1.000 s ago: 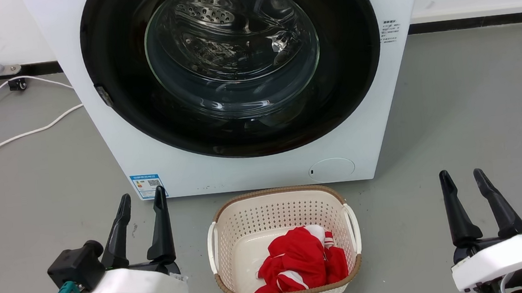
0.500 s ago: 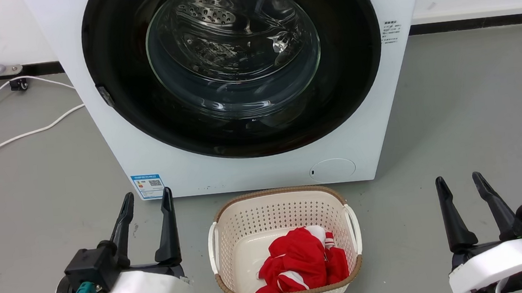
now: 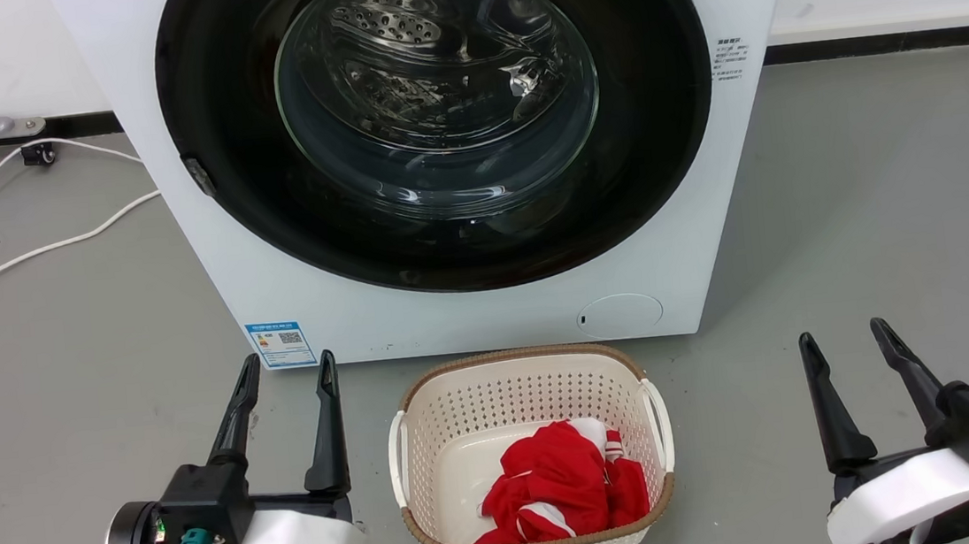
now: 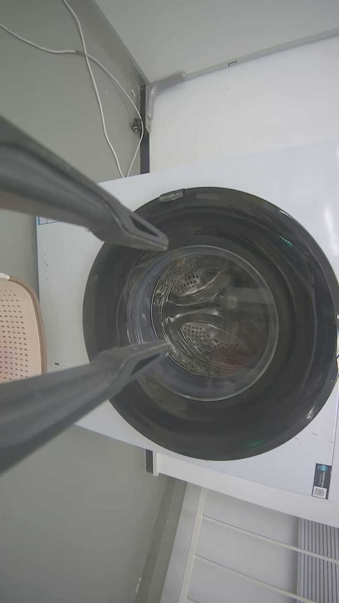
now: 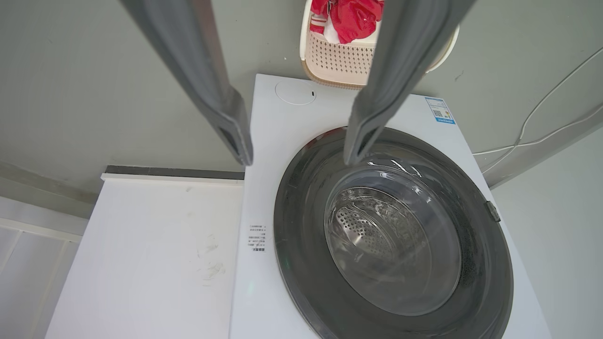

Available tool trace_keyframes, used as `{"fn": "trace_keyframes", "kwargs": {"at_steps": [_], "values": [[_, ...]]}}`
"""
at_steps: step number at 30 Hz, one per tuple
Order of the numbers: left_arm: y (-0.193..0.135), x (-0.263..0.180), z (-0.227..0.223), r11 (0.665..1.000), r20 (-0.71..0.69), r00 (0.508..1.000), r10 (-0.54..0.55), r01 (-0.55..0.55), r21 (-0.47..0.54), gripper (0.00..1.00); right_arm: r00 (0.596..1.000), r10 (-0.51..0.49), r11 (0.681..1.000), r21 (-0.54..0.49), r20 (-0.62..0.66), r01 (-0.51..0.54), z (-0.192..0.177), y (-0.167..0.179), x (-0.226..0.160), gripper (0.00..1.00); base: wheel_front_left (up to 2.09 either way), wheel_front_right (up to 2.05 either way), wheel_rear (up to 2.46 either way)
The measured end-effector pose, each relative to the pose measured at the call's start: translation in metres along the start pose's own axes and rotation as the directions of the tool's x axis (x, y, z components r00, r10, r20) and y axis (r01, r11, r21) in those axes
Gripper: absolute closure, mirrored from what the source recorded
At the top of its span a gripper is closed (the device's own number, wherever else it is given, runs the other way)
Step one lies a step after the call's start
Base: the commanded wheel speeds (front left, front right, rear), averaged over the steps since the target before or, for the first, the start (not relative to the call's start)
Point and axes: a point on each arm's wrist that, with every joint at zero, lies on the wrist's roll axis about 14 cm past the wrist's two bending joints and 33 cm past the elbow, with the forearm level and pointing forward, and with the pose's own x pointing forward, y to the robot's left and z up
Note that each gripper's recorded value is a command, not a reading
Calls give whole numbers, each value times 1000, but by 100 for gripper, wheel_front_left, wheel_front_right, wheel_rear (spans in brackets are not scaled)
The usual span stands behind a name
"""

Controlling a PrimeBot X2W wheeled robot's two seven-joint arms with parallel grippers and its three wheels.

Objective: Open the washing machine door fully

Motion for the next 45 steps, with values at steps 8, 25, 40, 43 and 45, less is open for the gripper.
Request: {"fn": "trace_keyframes", "kwargs": {"at_steps": [8,25,40,43,45], "values": [[-1,-1,0,999,5,1000,-6,6,50,0,1000,10,999,-36,-1,-10,0,3,0,0,0,0,0],[-1,-3,-5,997,-1,1000,-2,2,75,0,1000,17,998,-62,6,-16,-1,5,0,0,0,0,0],[0,-1,-9,998,-9,1000,5,-4,65,0,1000,9,999,-42,5,-9,-2,2,-1,100,0,0,0],[-1,-1,-9,998,-10,1000,4,-3,65,0,1000,9,1000,-27,9,-9,-2,3,-1,100,0,0,0],[-1,-1,-9,998,-10,1000,3,-3,64,0,1000,11,1000,-12,24,-10,1,4,-1,100,0,0,0]]}}
